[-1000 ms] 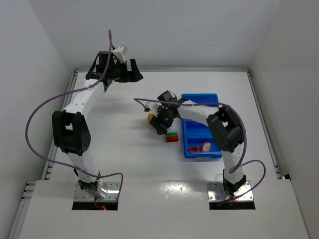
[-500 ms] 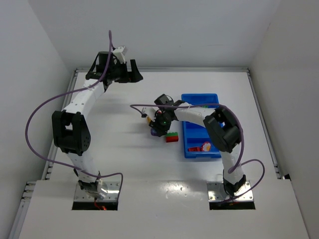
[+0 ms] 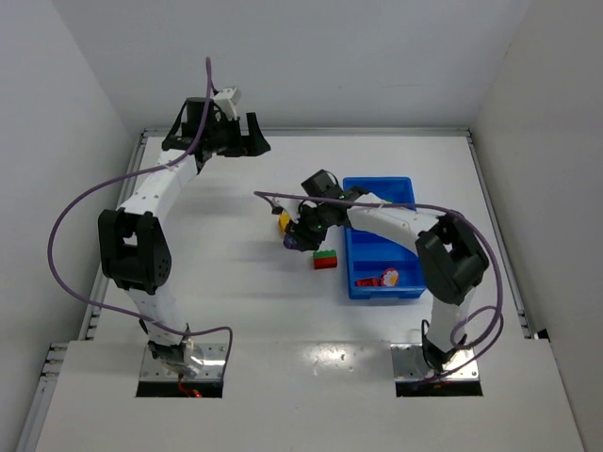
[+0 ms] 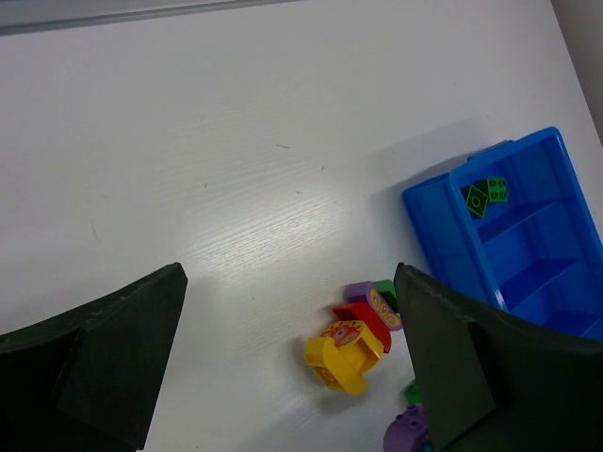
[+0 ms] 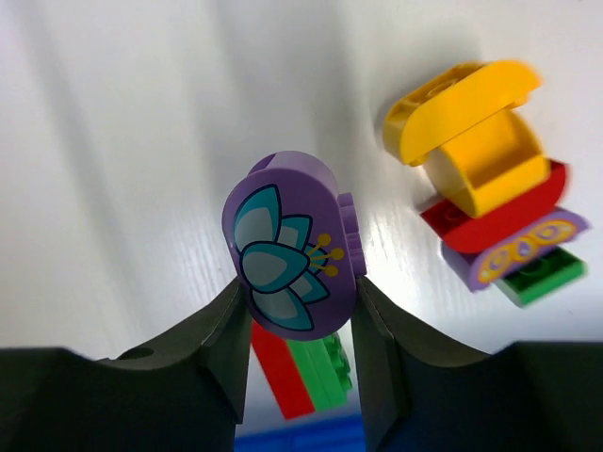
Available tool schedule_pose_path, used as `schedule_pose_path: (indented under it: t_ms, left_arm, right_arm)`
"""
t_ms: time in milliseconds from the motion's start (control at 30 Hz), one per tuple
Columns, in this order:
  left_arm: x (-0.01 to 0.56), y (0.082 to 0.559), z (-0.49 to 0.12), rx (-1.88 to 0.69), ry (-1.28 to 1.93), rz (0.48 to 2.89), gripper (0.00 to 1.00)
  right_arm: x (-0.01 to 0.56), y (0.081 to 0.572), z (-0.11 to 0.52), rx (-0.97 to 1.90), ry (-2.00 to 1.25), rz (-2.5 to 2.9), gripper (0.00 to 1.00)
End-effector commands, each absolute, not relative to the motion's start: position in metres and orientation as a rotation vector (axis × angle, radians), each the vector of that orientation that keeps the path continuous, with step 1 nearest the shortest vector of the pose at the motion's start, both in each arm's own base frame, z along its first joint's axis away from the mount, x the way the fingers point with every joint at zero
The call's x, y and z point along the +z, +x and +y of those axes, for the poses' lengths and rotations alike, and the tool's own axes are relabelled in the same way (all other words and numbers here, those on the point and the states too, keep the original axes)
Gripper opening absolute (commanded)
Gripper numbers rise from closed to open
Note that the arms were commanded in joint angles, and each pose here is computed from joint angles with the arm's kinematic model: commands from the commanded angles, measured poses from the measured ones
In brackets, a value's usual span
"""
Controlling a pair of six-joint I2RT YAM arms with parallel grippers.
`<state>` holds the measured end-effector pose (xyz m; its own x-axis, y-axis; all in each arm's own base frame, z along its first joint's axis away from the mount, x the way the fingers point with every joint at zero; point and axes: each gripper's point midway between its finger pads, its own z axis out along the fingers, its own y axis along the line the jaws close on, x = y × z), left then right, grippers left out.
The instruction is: Sort the legos into containers by color
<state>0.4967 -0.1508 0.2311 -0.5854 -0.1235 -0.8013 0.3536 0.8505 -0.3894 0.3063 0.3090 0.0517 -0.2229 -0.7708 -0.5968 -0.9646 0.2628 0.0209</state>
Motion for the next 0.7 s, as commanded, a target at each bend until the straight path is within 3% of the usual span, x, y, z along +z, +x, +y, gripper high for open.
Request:
schedule_pose_path:
  t_ms: [0, 233, 667]
  left_arm:
    - [0.231, 0.5, -0.145, -0.658, 0.161, 2.096, 0.99]
    - [0.236, 0.498, -0.147, -0.669, 0.169, 2.086, 0.99]
    - [0.242, 0.508, -0.168, -0.744, 0.236, 2.056, 0.99]
  right_arm:
    - [0.112, 0.313, 0.318, 0.586, -1.492, 1.938, 0.0]
    - [0.142, 0.328, 0.246, 0.327, -1.411, 1.992, 0.0]
    - [0.103, 0.323, 0.129, 0.113, -1.244, 2.259, 0.0]
